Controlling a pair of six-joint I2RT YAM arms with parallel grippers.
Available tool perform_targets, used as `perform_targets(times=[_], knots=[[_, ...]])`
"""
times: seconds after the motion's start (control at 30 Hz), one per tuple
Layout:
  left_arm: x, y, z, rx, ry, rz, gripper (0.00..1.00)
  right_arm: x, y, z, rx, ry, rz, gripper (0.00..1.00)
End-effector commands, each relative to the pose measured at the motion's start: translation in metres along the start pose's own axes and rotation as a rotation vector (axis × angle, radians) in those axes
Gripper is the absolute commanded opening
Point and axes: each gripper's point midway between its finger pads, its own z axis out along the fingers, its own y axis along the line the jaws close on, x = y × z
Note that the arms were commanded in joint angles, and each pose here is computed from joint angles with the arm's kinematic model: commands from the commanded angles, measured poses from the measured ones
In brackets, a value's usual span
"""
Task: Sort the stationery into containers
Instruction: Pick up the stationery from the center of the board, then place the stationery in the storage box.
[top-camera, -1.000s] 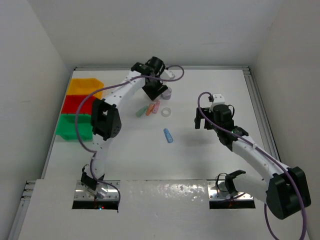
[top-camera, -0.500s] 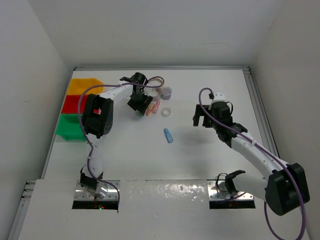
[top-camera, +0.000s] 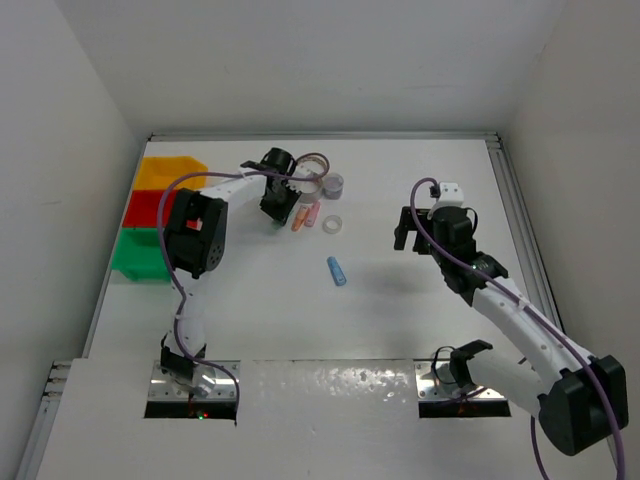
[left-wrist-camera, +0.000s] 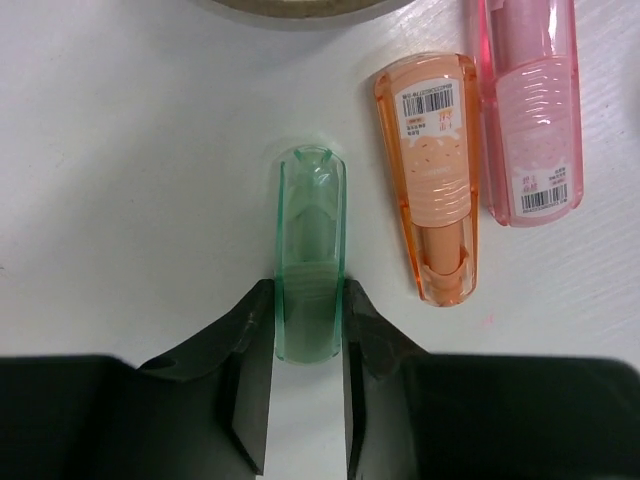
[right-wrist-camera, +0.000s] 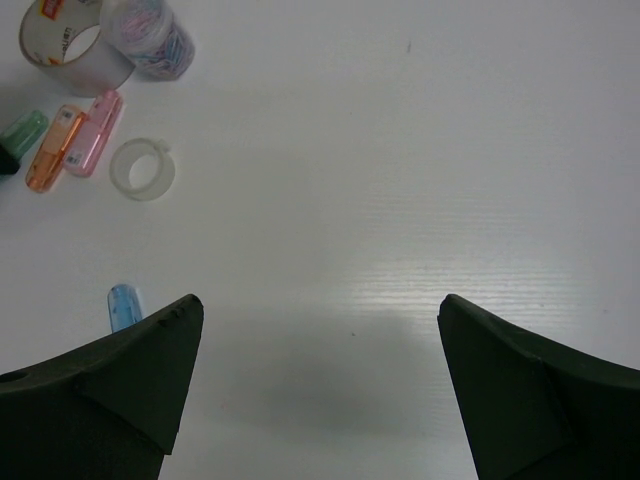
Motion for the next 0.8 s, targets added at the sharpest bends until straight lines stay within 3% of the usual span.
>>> perform_targets(times=[0.0,0.03,0.2,0.33,0.47,0.57,0.7,0.77], knots=[[0.027,-0.01,0.025,0.028,0.066,0.013,0.16,-0.009,-0.009,-0.006,0.045,-0.048,-0.011,0.99],[0.028,-0.009,0.026,0.024,0.072,0.012,0.0,-0.009,-0.012,-0.008,0.056,-0.054,-0.011,0.99],[0.011,0.021,-0.008,-0.011,0.02,-0.032,0.0,-0.014,-0.015,-0.013,0.063,-0.087,-0.007,0.99],[-0.029,0.086,-0.098,-0.154,-0.168,-0.041,0.0,-0.014,-0.013,-0.015,0.045,-0.106,0.0,0.99],[-0.021,0.139,-0.16,-0.235,-0.223,-0.162,0.0,-0.01,-0.007,-0.016,0.004,-0.113,0.012,0.99],[0.002,0.18,-0.192,-0.288,-0.268,-0.344,0.0,-0.005,-0.006,-0.015,-0.01,-0.13,0.034,0.99],[0.034,0.242,-0.214,-0.339,-0.392,-0.855,0.0,-0.007,-0.002,-0.013,-0.024,-0.133,0.041,0.99],[0.029,0.246,-0.214,-0.249,-0.464,-1.016,0.0,-0.005,0.001,-0.011,-0.036,-0.119,0.042,0.99]])
